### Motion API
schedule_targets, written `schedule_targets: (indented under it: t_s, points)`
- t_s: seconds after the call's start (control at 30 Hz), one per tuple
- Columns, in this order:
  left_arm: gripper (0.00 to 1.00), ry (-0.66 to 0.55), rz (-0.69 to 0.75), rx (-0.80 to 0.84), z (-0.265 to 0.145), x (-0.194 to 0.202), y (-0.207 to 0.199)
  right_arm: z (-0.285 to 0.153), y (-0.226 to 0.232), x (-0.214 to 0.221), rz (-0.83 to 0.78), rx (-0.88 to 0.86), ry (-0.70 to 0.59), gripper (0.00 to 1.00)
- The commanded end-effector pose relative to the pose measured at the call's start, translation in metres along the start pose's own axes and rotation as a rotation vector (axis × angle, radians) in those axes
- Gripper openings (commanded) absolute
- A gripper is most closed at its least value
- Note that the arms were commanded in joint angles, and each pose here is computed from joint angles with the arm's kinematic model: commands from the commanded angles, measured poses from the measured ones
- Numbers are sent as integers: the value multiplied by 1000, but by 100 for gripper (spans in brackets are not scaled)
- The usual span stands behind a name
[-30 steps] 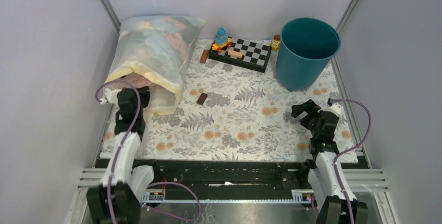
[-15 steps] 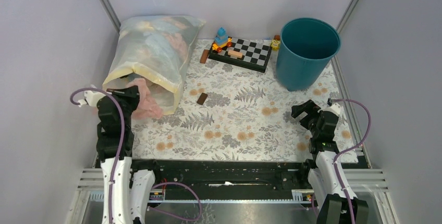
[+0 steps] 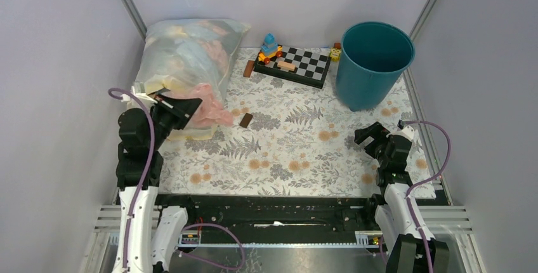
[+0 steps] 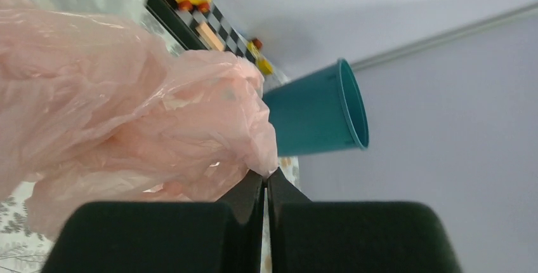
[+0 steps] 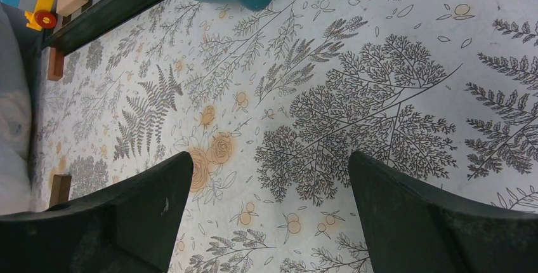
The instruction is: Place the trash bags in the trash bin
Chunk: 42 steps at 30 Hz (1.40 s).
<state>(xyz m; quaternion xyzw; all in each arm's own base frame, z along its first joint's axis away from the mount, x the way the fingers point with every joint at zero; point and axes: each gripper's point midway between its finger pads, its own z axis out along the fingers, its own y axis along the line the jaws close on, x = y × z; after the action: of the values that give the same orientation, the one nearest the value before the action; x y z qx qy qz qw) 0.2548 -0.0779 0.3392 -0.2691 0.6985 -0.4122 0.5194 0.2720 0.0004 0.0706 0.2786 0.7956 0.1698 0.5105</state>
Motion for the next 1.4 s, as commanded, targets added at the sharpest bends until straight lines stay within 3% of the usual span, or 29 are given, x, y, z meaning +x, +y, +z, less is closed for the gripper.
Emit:
schedule_targets:
  t_s: [0.0,0.2,0.4,0.57,0.6,0.63,0.67,0.73,0.77,0.8,0.97,1.13,1.23,1.37]
  points:
    - [0,100,19,165,2,23,-33,2,8,-12,-10,-25,-41,100]
    - [0,347,76,201,24,104,-58,1,8,-12,-10,-27,-39,100]
    - [0,469,234,275,12,187,-111,1,23,-10,-38,-112,-25,97]
    - [0,560,382,244,44,234,-111,-1,48,-1,-100,-229,8,92]
    - [4,573,426,233,53,243,-106,-2,54,2,-119,-252,13,92]
    - [13,588,470,219,61,251,-99,-3,61,5,-138,-278,19,92]
    - [30,610,516,208,68,261,-90,-5,68,8,-160,-307,25,93]
    - [78,658,606,187,81,280,-70,-6,79,14,-191,-346,40,93]
    - [89,665,654,150,88,285,-57,-7,84,19,-204,-363,54,93]
    - [92,664,697,107,94,288,-44,-7,87,21,-211,-371,64,93]
    - [90,556,808,15,109,272,-15,-8,99,33,-242,-416,106,89]
    - [78,428,826,-35,117,253,8,-13,117,47,-292,-493,149,81]
    - [73,428,797,21,120,259,16,-13,126,57,-307,-528,192,77]
    - [73,452,736,92,128,265,26,-21,140,67,-340,-599,216,74]
